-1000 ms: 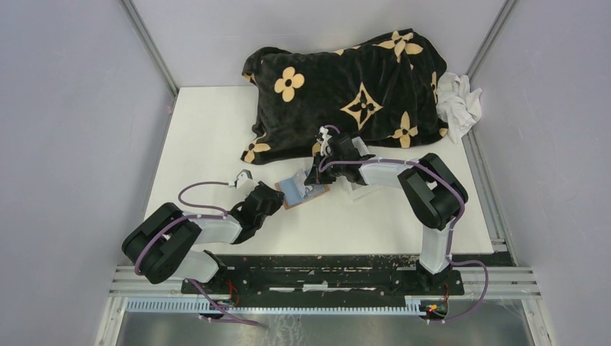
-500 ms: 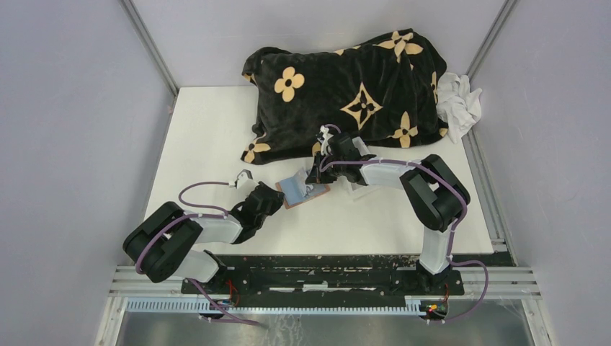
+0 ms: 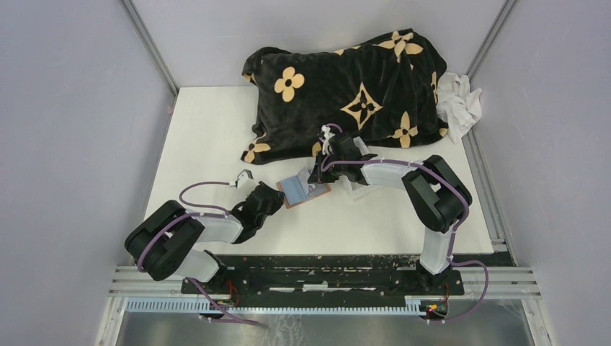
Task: Put the credit cards into the card holder
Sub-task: Insert the credit card into the card holder.
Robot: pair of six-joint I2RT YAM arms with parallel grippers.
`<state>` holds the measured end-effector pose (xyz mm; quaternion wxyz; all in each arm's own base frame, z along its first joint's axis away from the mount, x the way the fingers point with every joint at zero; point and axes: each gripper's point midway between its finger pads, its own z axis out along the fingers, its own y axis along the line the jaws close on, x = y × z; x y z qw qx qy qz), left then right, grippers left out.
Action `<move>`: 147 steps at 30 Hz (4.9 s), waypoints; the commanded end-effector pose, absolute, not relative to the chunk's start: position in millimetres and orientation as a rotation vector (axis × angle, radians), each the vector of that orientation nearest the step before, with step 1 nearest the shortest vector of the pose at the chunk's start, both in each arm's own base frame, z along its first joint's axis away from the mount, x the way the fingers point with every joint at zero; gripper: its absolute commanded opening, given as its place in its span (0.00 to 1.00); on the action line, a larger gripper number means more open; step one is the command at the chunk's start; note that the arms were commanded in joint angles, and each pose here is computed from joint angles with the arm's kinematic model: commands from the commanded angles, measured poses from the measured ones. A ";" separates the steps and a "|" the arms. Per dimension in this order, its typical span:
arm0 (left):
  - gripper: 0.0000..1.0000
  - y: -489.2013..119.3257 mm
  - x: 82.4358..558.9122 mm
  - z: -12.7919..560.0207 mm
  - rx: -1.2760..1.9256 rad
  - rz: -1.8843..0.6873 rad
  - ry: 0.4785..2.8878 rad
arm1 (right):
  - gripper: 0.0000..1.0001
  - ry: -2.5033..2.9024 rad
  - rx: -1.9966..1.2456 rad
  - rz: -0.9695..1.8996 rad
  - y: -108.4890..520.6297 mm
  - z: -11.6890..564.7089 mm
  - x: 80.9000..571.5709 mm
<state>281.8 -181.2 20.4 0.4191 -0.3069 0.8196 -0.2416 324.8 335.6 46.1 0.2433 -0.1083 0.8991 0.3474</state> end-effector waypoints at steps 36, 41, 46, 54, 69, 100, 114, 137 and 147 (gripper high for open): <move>0.24 -182.6 285.0 11.8 -0.740 -0.577 2.078 | 0.01 2.529 -0.146 1.033 326.3 17.7 293.9; 0.23 -183.9 286.1 9.0 -0.737 -0.571 2.085 | 0.01 2.540 -0.141 1.050 325.2 14.5 288.6; 0.23 -184.8 287.3 6.1 -0.735 -0.567 2.089 | 0.01 2.557 -0.147 1.078 330.1 10.9 287.8; 0.21 -187.0 285.3 1.4 -0.729 -0.577 2.103 | 0.01 2.584 -0.132 1.032 332.1 -2.3 289.5; 0.14 -190.9 276.8 -4.8 -0.725 -0.625 2.125 | 0.11 2.648 -0.209 0.804 336.9 -18.2 277.5; 0.12 -188.5 277.2 3.3 -0.731 -0.635 2.097 | 0.45 2.462 -0.466 0.531 337.1 54.9 296.4; 0.03 -200.3 276.0 -0.1 -0.716 -0.691 2.117 | 0.44 2.488 -0.455 0.639 354.7 50.8 291.8; 0.03 -192.2 269.7 3.3 -0.738 -0.683 2.095 | 0.42 2.494 -0.468 0.752 382.7 47.6 282.2; 0.06 -153.0 260.4 19.0 -0.826 -0.580 1.999 | 0.42 2.488 -0.524 0.793 411.9 46.4 272.3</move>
